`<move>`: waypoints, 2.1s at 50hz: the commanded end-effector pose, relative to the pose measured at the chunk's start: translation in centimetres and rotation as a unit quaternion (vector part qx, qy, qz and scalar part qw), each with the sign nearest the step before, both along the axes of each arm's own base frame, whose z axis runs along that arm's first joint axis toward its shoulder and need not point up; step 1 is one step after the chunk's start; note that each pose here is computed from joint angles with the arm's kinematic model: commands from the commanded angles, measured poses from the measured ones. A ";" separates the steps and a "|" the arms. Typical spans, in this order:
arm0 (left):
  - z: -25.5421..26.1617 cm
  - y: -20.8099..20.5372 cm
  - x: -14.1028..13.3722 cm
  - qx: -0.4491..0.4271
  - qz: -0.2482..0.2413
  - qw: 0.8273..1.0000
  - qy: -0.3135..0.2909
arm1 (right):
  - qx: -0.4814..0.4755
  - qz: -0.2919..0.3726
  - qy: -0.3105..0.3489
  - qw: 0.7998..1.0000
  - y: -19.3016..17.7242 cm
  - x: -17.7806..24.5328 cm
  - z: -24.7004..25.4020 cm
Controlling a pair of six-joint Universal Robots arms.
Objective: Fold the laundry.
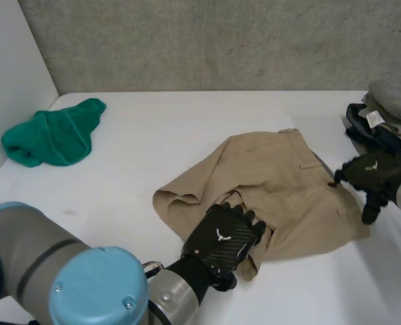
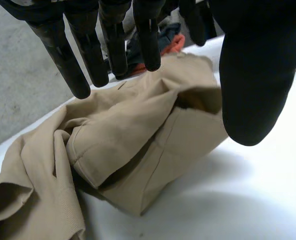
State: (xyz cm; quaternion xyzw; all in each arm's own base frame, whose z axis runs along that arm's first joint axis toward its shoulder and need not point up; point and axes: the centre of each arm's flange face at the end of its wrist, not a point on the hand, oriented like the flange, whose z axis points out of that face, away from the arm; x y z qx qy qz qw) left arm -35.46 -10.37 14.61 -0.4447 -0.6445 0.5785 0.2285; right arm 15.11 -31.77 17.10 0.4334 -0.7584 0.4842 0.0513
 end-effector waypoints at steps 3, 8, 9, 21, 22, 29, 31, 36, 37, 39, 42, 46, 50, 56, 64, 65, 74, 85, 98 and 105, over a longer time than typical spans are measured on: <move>-2.6 -1.6 -1.5 -0.078 -0.008 0.996 -0.048 | -0.029 0.020 0.007 0.999 0.4 -0.5 -2.3; -2.6 -3.3 -2.0 -0.098 0.032 0.994 -0.041 | -0.061 0.029 -0.010 0.998 0.2 -0.2 -3.0; -2.3 -4.2 -1.8 -0.107 0.057 0.992 -0.035 | -0.069 0.028 -0.016 0.997 0.1 -0.1 -3.2; 4.7 -8.4 2.2 -0.139 0.206 0.968 0.042 | -0.096 0.001 -0.083 0.992 -0.3 0.7 -0.5; 5.3 -8.4 2.5 -0.136 0.210 0.967 0.054 | -0.103 0.001 -0.087 0.991 -0.1 0.8 0.2; 9.8 -8.0 6.0 -0.107 0.247 0.955 0.124 | -0.141 -0.005 -0.108 0.984 1.8 1.0 5.7; 9.6 -8.9 7.2 -0.093 0.268 0.952 0.113 | -0.136 -0.005 -0.111 0.984 2.3 1.2 6.6; 7.9 -10.4 8.8 -0.053 0.302 0.948 0.084 | -0.104 0.012 -0.122 0.987 2.7 3.3 5.6; 7.3 -10.5 8.9 -0.043 0.304 0.949 0.077 | -0.096 0.017 -0.122 0.988 2.6 3.9 5.1; 4.9 -11.1 8.7 -0.009 0.310 0.949 0.054 | -0.075 0.024 -0.114 0.990 2.2 5.6 3.5; 2.4 -12.0 8.2 0.019 0.313 0.949 0.035 | -0.053 0.016 -0.094 0.994 1.4 7.2 1.1; 1.3 -13.1 7.5 0.023 0.313 0.949 0.028 | -0.055 -0.016 -0.068 0.996 -0.2 8.2 -1.0; 1.5 -14.7 6.9 0.011 0.316 0.948 0.040 | -0.091 -0.048 -0.057 0.993 -2.0 8.7 -1.5; 2.6 -16.0 7.4 -0.003 0.329 0.943 0.054 | -0.137 -0.059 -0.064 0.987 -2.3 9.4 0.0; 5.8 -15.4 9.8 -0.029 0.349 0.933 0.080 | -0.177 -0.061 -0.082 0.979 -0.9 8.9 4.2; 6.4 -14.9 10.2 -0.034 0.350 0.932 0.085 | -0.181 -0.061 -0.084 0.978 -0.7 8.8 4.7; 8.2 -10.8 10.6 -0.057 0.264 0.959 0.082 | -0.150 -0.049 -0.068 0.985 3.6 7.4 7.0; 4.3 -7.4 11.4 -0.068 0.205 0.976 -0.034 | 0.032 0.024 -0.057 0.998 9.6 7.3 2.4; 2.0 -6.6 11.7 -0.036 0.199 0.977 -0.064 | -0.021 0.026 -0.080 0.996 9.8 6.7 2.6; 4.7 -6.6 11.8 -0.075 0.206 0.975 -0.030 | -0.010 0.023 -0.074 0.997 10.8 6.2 3.8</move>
